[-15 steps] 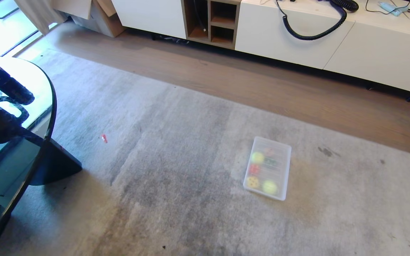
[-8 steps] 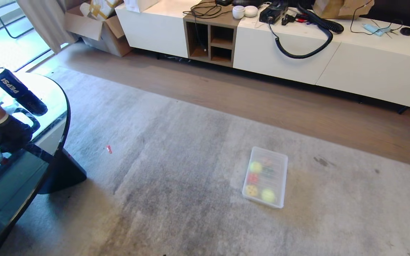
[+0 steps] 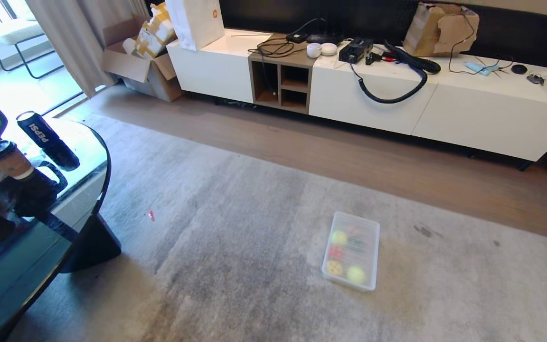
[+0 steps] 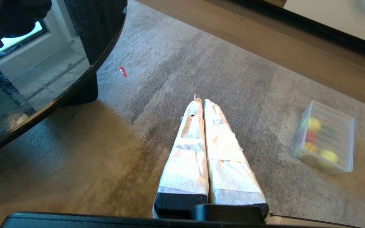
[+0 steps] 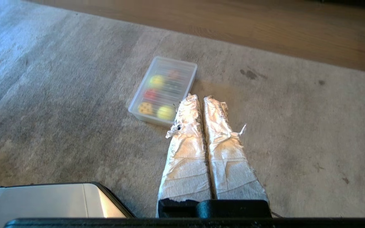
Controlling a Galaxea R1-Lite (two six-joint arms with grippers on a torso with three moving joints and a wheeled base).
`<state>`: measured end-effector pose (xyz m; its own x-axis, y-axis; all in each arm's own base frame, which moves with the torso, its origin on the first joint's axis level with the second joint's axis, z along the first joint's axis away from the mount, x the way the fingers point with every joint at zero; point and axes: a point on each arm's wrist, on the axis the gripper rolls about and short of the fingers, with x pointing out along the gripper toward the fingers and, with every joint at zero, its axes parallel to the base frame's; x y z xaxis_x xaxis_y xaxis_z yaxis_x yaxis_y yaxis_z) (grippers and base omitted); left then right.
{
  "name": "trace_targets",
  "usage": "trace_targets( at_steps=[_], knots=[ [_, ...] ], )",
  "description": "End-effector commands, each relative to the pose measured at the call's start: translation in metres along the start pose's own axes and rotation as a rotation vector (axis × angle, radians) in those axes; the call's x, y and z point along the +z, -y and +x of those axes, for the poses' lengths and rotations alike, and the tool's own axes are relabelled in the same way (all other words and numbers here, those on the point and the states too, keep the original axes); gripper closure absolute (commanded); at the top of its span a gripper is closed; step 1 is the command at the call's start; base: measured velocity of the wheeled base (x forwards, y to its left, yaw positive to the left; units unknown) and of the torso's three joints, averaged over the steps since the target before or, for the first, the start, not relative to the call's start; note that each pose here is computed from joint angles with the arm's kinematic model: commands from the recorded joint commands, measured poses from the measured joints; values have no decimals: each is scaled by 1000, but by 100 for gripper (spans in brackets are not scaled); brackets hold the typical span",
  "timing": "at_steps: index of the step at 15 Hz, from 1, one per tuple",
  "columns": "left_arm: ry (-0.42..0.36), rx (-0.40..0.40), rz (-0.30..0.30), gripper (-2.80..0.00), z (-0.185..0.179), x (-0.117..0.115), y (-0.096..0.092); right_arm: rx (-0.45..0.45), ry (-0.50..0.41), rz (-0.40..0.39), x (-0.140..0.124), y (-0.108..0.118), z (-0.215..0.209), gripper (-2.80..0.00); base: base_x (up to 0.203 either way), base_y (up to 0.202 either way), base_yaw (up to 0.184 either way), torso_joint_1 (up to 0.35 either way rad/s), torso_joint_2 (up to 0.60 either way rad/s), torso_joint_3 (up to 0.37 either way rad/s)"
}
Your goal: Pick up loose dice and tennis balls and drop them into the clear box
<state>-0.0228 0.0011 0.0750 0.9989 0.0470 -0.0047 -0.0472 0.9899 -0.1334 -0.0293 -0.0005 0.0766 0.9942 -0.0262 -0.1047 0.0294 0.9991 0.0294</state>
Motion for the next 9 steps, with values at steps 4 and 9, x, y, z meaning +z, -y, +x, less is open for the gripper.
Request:
trace_targets(
  at_steps=[4, 9],
  knots=[
    [0, 1, -1, 0, 0, 0, 0, 0, -2, 0, 0, 0, 0, 0, 0, 0, 0, 0, 0, 197],
    [-2, -7, 27, 0, 0, 0, 0, 0, -2, 0, 0, 0, 0, 0, 0, 0, 0, 6, 3, 189]
  ],
)
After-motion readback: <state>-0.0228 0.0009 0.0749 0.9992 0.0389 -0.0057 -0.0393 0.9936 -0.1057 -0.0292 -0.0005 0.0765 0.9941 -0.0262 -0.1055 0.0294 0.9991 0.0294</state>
